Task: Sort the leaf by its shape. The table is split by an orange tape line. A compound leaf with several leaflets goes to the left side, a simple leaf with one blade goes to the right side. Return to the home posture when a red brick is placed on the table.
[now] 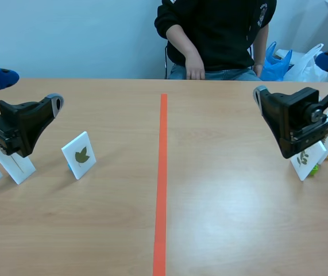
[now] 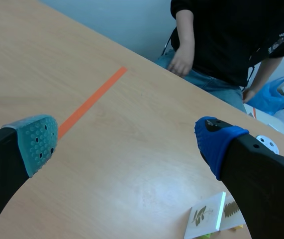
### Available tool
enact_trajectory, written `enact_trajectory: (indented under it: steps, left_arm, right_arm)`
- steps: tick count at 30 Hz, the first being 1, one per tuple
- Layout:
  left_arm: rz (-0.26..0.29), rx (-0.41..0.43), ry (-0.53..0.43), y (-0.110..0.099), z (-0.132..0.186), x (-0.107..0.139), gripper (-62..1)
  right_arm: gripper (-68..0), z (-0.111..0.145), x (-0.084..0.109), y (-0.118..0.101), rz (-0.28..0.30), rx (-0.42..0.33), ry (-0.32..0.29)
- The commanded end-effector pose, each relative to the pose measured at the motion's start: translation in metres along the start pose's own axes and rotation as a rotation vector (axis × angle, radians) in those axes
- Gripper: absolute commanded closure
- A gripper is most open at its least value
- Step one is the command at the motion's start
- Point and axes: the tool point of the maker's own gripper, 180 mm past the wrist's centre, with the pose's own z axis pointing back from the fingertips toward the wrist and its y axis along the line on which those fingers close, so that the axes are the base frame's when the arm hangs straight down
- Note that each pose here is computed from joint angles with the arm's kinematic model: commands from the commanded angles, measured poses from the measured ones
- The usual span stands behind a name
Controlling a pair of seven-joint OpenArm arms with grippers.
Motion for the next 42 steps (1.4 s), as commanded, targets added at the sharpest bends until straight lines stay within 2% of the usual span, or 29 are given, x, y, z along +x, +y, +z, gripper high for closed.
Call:
enact_trajectory:
  steps: [1, 6, 10, 16, 37, 40, 42]
  left_arm:
    - [0.016, -0.03, -0.047, -0.013, 0.003, 0.012, -62.3]
    - [0.019, -0.107, -0.088, -0.053, 0.015, 0.037, -62.3]
    - [0.024, -0.148, -0.123, -0.075, 0.022, 0.056, -62.3]
    - [0.007, -0.184, -0.169, -0.096, 0.029, 0.08, -62.3]
    - [0.009, -0.168, -0.162, -0.095, 0.029, 0.08, -62.3]
    - [-0.03, -0.115, -0.126, -0.085, 0.027, 0.071, -62.3]
    - [-0.035, -0.062, -0.106, -0.075, 0.026, 0.066, -62.3]
  right_arm:
    - [-56.4, -0.001, 0.006, -0.003, 0.009, -0.006, -0.028]
    - [-56.4, -0.001, 0.006, -0.003, 0.009, -0.006, -0.028]
    - [-56.4, -0.001, 0.006, -0.003, 0.009, -0.006, -0.028]
    - [-56.4, -0.001, 0.006, -0.003, 0.009, -0.006, -0.028]
    - [-56.4, -0.001, 0.006, -0.003, 0.009, -0.006, -0.028]
    - [-56.4, 0.0, 0.007, -0.003, 0.009, -0.006, -0.032]
    - [-56.4, 0.0, 0.008, -0.003, 0.009, -0.006, -0.039]
